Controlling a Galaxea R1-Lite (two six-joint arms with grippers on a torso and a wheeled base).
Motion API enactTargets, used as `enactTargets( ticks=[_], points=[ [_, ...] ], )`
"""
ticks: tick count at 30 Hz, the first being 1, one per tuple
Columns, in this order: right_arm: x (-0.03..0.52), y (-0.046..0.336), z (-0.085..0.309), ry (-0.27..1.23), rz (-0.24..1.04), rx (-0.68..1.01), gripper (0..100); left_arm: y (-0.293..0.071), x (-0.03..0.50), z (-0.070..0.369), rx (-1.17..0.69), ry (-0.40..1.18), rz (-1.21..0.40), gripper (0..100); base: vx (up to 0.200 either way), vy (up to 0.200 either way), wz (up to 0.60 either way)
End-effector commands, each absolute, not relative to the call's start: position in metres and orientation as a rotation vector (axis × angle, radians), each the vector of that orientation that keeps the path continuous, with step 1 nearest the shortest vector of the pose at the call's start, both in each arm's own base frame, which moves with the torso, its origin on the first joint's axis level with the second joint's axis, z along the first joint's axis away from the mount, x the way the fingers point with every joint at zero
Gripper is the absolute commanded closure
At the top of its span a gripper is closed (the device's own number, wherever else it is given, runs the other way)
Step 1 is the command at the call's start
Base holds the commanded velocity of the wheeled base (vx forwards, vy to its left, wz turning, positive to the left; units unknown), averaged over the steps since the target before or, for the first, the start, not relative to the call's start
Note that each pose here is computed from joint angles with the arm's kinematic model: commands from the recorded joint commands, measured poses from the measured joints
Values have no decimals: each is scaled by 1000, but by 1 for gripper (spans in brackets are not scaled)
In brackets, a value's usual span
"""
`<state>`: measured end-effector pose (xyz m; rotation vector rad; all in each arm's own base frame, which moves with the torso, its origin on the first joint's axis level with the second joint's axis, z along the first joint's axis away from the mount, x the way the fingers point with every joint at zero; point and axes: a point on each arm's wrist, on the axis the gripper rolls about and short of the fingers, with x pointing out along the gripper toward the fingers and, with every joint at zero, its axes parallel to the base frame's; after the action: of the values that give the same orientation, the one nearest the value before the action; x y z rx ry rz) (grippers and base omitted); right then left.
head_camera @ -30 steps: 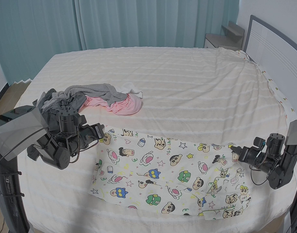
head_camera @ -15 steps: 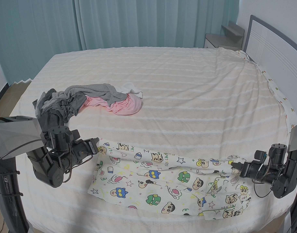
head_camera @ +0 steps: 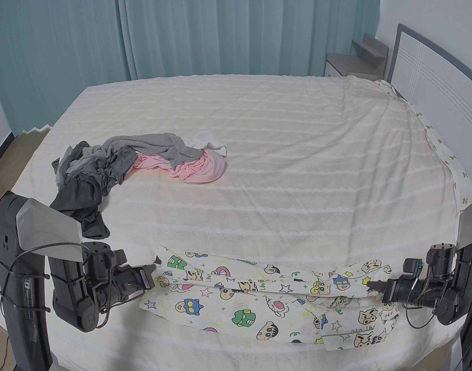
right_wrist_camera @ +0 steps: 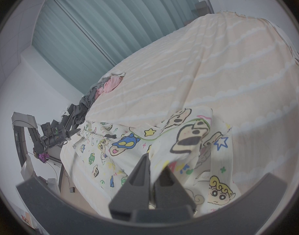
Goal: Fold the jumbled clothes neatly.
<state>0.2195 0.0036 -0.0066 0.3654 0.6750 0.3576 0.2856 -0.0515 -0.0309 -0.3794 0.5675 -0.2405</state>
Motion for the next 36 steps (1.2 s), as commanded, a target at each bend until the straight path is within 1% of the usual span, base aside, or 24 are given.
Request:
enactTargets(
  ticks=[1, 21, 22, 32, 34, 36],
  points=[
    [215, 3, -13, 709, 350, 374, 100, -51, 278, -37, -381, 605, -249, 100, 0, 0, 0],
    [214, 1, -25, 763, 331, 386, 100, -51, 279, -38, -385, 604, -248, 100, 0, 0, 0],
    [214, 1, -25, 764, 327, 387, 0, -51, 279, -38, -387, 604, -246, 0, 0, 0, 0],
    [215, -5, -22, 743, 299, 391, 0, -48, 280, -35, -399, 592, -222, 0, 0, 0, 0],
    [215, -12, -15, 703, 274, 393, 0, -41, 282, -24, -412, 549, -204, 0, 0, 0, 0],
    [215, -14, -13, 692, 268, 394, 0, -39, 282, -21, -423, 539, -199, 0, 0, 0, 0]
  ],
)
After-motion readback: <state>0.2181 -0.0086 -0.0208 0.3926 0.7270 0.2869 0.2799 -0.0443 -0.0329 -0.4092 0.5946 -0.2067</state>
